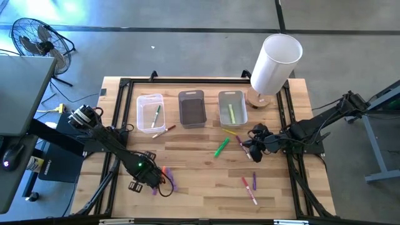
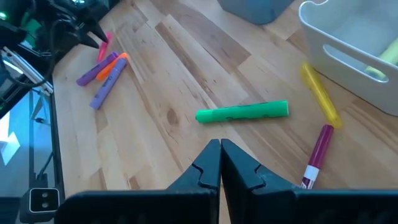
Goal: Pick & Place Markers
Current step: Put the pink pen into the black bin
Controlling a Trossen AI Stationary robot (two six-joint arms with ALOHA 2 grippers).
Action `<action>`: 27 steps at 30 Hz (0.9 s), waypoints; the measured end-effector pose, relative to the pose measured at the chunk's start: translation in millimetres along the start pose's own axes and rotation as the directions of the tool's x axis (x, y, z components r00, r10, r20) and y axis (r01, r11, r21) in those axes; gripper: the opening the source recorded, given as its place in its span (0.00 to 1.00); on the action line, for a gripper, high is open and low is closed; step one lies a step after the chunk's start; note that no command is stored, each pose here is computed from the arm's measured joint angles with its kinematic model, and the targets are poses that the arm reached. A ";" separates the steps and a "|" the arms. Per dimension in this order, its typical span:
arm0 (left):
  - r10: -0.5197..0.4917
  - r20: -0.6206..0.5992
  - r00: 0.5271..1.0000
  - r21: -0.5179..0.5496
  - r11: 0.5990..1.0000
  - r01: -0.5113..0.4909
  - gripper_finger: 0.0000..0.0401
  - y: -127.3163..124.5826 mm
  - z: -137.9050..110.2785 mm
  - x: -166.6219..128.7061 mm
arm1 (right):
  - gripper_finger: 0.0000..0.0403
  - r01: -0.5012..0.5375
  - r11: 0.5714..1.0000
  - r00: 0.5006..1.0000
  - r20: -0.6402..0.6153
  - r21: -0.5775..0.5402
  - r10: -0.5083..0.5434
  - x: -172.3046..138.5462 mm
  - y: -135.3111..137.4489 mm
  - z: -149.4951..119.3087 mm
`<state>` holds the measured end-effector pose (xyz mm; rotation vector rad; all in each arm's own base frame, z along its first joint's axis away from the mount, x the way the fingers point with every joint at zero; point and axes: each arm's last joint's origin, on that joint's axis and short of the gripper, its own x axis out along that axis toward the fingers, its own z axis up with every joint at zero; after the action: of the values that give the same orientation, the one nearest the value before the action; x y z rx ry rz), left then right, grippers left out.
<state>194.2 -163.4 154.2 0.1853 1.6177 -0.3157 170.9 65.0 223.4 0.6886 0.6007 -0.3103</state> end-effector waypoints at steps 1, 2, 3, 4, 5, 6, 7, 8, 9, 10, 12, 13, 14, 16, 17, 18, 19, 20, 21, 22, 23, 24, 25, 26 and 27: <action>-0.002 0.002 1.000 0.000 1.000 0.002 0.32 0.3 -0.7 1.9 | 0.00 -0.001 1.000 1.000 0.004 0.004 0.001 0.0 0.2 0.2; 0.000 -0.002 1.000 0.000 1.000 0.000 0.32 0.9 -1.7 3.5 | 0.00 -0.001 1.000 1.000 0.007 0.006 0.001 0.0 0.3 0.4; 0.002 -0.007 1.000 -0.001 1.000 -0.002 0.32 1.7 -3.1 5.3 | 0.00 -0.004 1.000 1.000 0.010 0.007 0.004 0.0 0.6 0.6; 0.004 -0.010 1.000 -0.001 1.000 -0.004 0.32 2.5 -4.4 7.3 | 0.00 -0.008 1.000 1.000 0.013 0.009 0.008 0.0 1.1 0.9; 0.005 -0.008 1.000 -0.003 1.000 -0.005 0.32 3.0 -5.3 8.4 | 0.00 -0.014 1.000 1.000 0.016 0.012 0.013 0.0 1.6 1.3; 0.011 -0.010 1.000 -0.010 1.000 -0.011 0.31 3.9 -6.7 9.8 | 0.00 -0.019 1.000 1.000 0.020 0.014 0.019 0.0 2.2 1.6; 0.015 -0.013 1.000 -0.021 1.000 -0.016 0.30 4.7 -8.1 11.4 | 0.00 -0.023 1.000 0.999 0.024 0.016 0.023 -0.1 2.6 1.9; 0.019 -0.017 1.000 -0.030 0.999 -0.019 0.29 5.4 -9.3 12.7 | 0.00 -0.025 1.000 0.999 0.026 0.017 0.025 -0.1 2.9 2.1; 0.021 -0.022 1.000 -0.040 0.999 -0.022 0.27 5.9 -10.3 13.8 | 0.00 -0.026 1.000 0.999 0.027 0.017 0.026 -0.1 3.0 2.2; 0.022 -0.025 0.999 -0.054 0.998 -0.023 0.23 6.3 -11.0 14.6 | 0.00 -0.028 1.000 0.999 0.028 0.013 0.027 -0.1 3.2 2.3; 0.018 -0.026 0.999 -0.077 0.997 -0.020 0.15 6.2 -11.1 15.0 | 0.00 -0.028 1.000 0.999 0.028 0.009 0.027 -0.1 3.2 2.3; 0.012 -0.026 1.000 -0.088 0.996 -0.014 0.11 6.1 -10.9 15.1 | 0.00 -0.028 1.000 0.999 0.028 -0.001 0.028 -0.1 3.2 2.3; 0.004 -0.024 1.000 -0.096 0.995 -0.006 0.07 5.8 -10.7 15.4 | 0.00 -0.028 0.999 0.999 0.027 -0.021 0.028 -0.1 3.2 2.3; -0.009 -0.015 1.000 -0.107 0.994 0.007 0.07 5.2 -9.7 15.7 | 0.00 -0.035 0.997 0.999 0.014 -0.074 0.036 -0.1 3.5 1.9; -0.012 -0.010 1.000 -0.107 0.994 0.011 0.07 4.9 -9.2 15.7 | 0.00 -0.047 0.994 0.999 -0.002 -0.099 0.047 -0.1 3.7 1.5; -0.014 -0.007 1.000 -0.109 0.994 0.013 0.09 4.8 -8.9 15.8 | 0.00 -0.061 0.991 0.998 -0.021 -0.119 0.059 -0.1 4.1 0.9; -0.016 -0.006 1.000 -0.113 0.993 0.016 0.11 4.6 -8.5 15.8 | 0.00 -0.074 0.989 0.997 -0.037 -0.130 0.069 -0.1 4.4 0.4; -0.017 -0.005 1.000 -0.125 0.992 0.016 0.13 4.3 -7.9 15.1 | 0.00 -0.082 0.987 0.996 -0.048 -0.138 0.076 -0.1 4.6 0.1; -0.014 -0.004 1.000 -0.146 0.989 0.013 0.15 4.0 -7.2 14.0 | 0.00 -0.089 0.985 0.995 -0.057 -0.145 0.081 -0.2 4.8 -0.2; -0.011 -0.005 1.000 -0.169 0.986 0.010 0.15 3.6 -6.4 12.5 | 0.00 -0.093 0.985 0.994 -0.062 -0.147 0.085 -0.2 4.9 -0.4; -0.009 -0.009 1.000 -0.189 0.982 0.007 0.15 3.1 -5.6 10.9 | 0.00 -0.094 0.985 0.994 -0.064 -0.147 0.086 -0.2 4.9 -0.4; -0.008 -0.011 1.000 -0.204 0.979 0.005 0.13 2.6 -4.7 8.9 | 0.00 -0.095 0.985 0.994 -0.065 -0.147 0.086 -0.2 4.9 -0.4; -0.008 -0.013 1.000 -0.211 0.977 0.005 0.11 2.0 -4.0 6.2 | 0.00 -0.097 0.984 0.994 -0.068 -0.147 0.088 -0.2 5.0 -0.6; -0.021 -0.016 1.000 -0.221 0.975 0.017 0.08 0.5 -3.2 3.0 | 0.00 -0.101 0.984 0.993 -0.073 -0.150 0.091 -0.2 5.1 -0.7; -0.033 -0.006 0.999 -0.233 0.972 0.031 0.07 -1.1 -2.6 -2.2 | 0.00 -0.108 0.982 0.992 -0.081 -0.155 0.097 -0.2 5.2 -0.9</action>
<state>191.6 -163.4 156.6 -0.0186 1.6539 -0.1476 172.7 69.5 225.6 0.5769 0.6503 -0.1398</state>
